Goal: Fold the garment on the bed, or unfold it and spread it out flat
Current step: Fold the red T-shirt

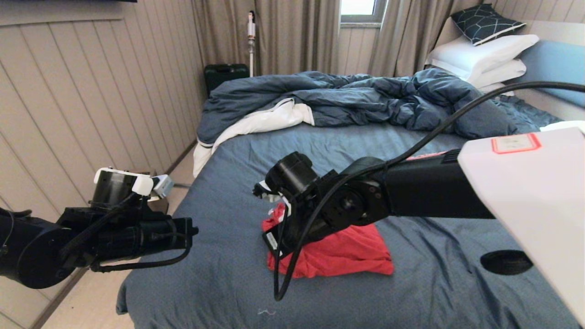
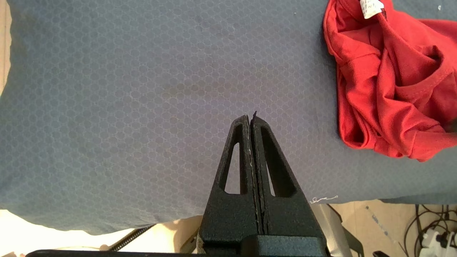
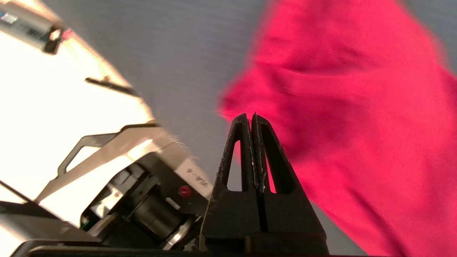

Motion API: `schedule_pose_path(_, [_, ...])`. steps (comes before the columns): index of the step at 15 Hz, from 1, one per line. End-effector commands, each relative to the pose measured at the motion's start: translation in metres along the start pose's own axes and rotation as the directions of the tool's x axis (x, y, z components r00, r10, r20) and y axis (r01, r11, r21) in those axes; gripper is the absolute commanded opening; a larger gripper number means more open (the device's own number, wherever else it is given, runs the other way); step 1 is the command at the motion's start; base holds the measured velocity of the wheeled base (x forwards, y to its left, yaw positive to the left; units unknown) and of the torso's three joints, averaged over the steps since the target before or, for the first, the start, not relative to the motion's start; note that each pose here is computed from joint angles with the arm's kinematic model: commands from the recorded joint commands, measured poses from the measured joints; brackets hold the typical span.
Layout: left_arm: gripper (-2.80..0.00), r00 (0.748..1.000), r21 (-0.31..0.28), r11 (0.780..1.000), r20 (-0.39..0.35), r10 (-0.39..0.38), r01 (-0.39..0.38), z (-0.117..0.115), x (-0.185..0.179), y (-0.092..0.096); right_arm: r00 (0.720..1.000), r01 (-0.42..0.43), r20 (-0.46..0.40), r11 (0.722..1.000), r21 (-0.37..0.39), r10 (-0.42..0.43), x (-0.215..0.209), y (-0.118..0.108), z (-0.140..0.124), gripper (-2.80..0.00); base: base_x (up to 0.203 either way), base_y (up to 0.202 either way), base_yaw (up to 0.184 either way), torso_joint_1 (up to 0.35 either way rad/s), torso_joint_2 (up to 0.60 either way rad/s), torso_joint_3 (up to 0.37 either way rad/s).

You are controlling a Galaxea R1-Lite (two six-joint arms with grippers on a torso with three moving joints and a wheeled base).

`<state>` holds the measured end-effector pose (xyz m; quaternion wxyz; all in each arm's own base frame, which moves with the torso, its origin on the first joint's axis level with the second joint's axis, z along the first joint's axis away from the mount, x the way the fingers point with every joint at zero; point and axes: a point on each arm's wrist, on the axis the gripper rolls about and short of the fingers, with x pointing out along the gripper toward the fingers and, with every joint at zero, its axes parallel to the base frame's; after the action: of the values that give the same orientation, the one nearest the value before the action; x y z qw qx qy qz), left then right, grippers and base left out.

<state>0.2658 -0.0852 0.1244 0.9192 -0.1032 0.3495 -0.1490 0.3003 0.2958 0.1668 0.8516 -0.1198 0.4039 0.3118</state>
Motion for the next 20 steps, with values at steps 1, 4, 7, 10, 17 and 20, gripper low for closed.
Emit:
schedule_pose_path(1, [-2.8,1.0,-0.002,1.0,0.002,-0.002,0.002,0.0,0.0,0.0,0.999,0.033,0.016,0.999,0.039,-0.034,-0.018,-0.02,0.0,-2.8,0.0,0.0,0.0,0.0,0.0,0.0])
schedule_pose_path(4, [-2.8,0.999,0.0,1.0,0.033,-0.014,0.014,0.007,-0.004,-0.003,0.995,0.093,-0.032,0.99,0.107,-0.09,-0.037,-0.055,-0.022,-2.8,0.0,0.0,0.0,0.0,0.0,0.0])
schedule_pose_path(7, [-2.8,0.995,0.058,0.995,0.061,-0.083,0.08,0.023,-0.003,-0.037,0.989,0.151,-0.037,0.973,0.177,-0.146,-0.041,-0.087,-0.046,-2.8,0.0,0.0,0.0,0.0,0.0,0.0])
schedule_pose_path(10, [-2.8,0.991,0.107,0.988,0.057,-0.118,0.112,0.048,-0.007,-0.085,0.986,0.164,-0.024,0.961,0.223,-0.163,-0.037,-0.099,-0.05,-2.8,0.0,0.0,0.0,0.0,0.0,0.0])
schedule_pose_path(17, [-2.8,0.999,0.007,0.999,-0.003,-0.046,0.046,0.037,-0.04,-0.079,0.994,0.101,0.014,0.979,0.177,-0.105,0.045,-0.067,-0.012,-2.8,0.0,0.0,0.0,0.0,0.0,0.0])
schedule_pose_path(20, [-2.8,1.0,-0.043,0.999,0.007,0.01,-0.01,0.022,-0.052,-0.047,0.997,0.08,0.007,0.985,0.152,-0.082,0.072,-0.051,-0.004,-2.8,0.0,0.0,0.0,0.0,0.0,0.0])
